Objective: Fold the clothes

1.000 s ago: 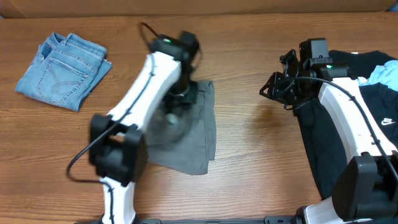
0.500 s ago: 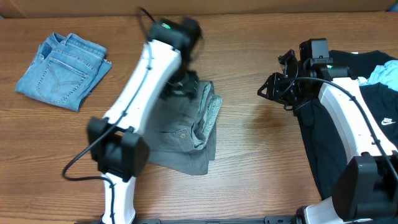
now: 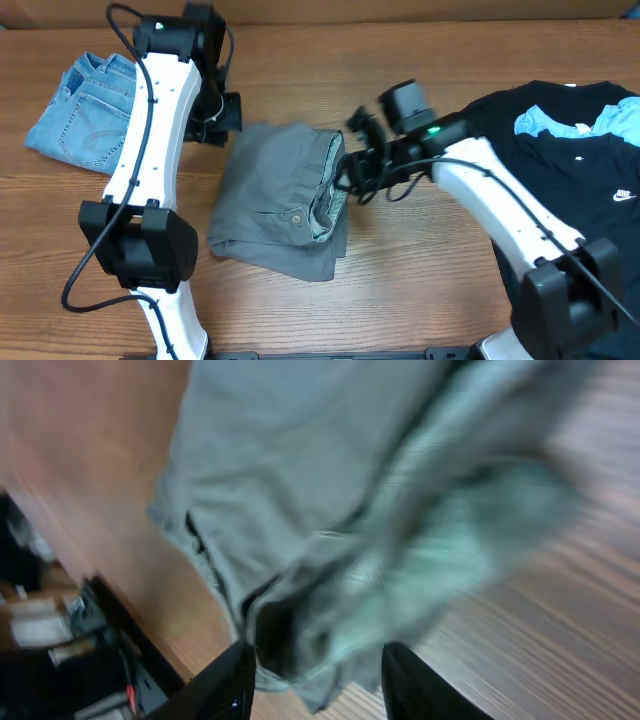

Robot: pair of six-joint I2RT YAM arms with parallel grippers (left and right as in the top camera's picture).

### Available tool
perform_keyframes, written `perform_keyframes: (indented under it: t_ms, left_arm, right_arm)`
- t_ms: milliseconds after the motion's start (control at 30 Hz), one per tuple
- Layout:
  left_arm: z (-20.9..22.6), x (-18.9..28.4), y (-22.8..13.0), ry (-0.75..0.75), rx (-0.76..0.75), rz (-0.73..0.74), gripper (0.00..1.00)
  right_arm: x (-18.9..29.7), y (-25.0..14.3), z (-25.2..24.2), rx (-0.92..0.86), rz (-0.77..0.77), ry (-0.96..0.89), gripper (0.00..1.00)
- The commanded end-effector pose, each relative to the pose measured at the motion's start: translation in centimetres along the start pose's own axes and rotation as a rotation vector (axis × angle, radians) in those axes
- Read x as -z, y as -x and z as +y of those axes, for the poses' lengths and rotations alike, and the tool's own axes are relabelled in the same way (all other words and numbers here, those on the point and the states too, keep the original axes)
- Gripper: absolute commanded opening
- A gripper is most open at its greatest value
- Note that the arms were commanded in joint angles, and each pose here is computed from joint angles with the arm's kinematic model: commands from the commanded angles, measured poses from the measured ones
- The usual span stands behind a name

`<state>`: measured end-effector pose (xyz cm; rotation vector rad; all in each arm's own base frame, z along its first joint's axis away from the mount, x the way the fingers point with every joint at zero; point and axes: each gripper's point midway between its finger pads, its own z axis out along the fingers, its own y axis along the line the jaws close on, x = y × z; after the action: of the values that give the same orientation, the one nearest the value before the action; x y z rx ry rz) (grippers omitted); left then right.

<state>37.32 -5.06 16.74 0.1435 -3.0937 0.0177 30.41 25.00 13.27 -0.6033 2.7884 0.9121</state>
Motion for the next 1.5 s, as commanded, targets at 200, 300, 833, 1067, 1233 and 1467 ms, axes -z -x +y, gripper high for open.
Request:
perform_keyframes:
  t_ms: [200, 300, 833, 1067, 1233, 1467]
  left_arm:
    - [-1.2, -8.6, -2.8, -0.085, -0.051, 0.165, 0.04]
    - [-1.2, -11.5, -4.3, -0.095, -0.046, 0.212, 0.04]
    - [-0.1, -14.6, -6.5, -0.063, -0.040, 0.267, 0.08]
    - [-1.0, -10.3, -2.8, -0.085, -0.049, 0.156, 0.20]
    - [-1.7, -8.6, 0.4, -0.105, -0.059, 0.031, 0.56]
    - [-1.9, -8.7, 1.4, -0.112, -0.062, -0.007, 0.66]
  right_arm:
    - [-7.5, -3.7, 2.1, 0.043, 0.209, -0.012, 0.32]
    - [-8.4, -5.7, 0.0, -0.048, 0.281, -0.112, 0.15]
    - [-2.1, -4.0, -3.5, -0.203, 0.194, -0.242, 0.42]
    - [1.1, 3.0, 0.3, -0.069, -0.107, -0.130, 0.52]
    - [-1.4, 3.4, -2.3, -0.138, -0.098, -0.195, 0.51]
    - [-5.8, 1.3, -4.0, -0.206, 0.047, -0.160, 0.49]
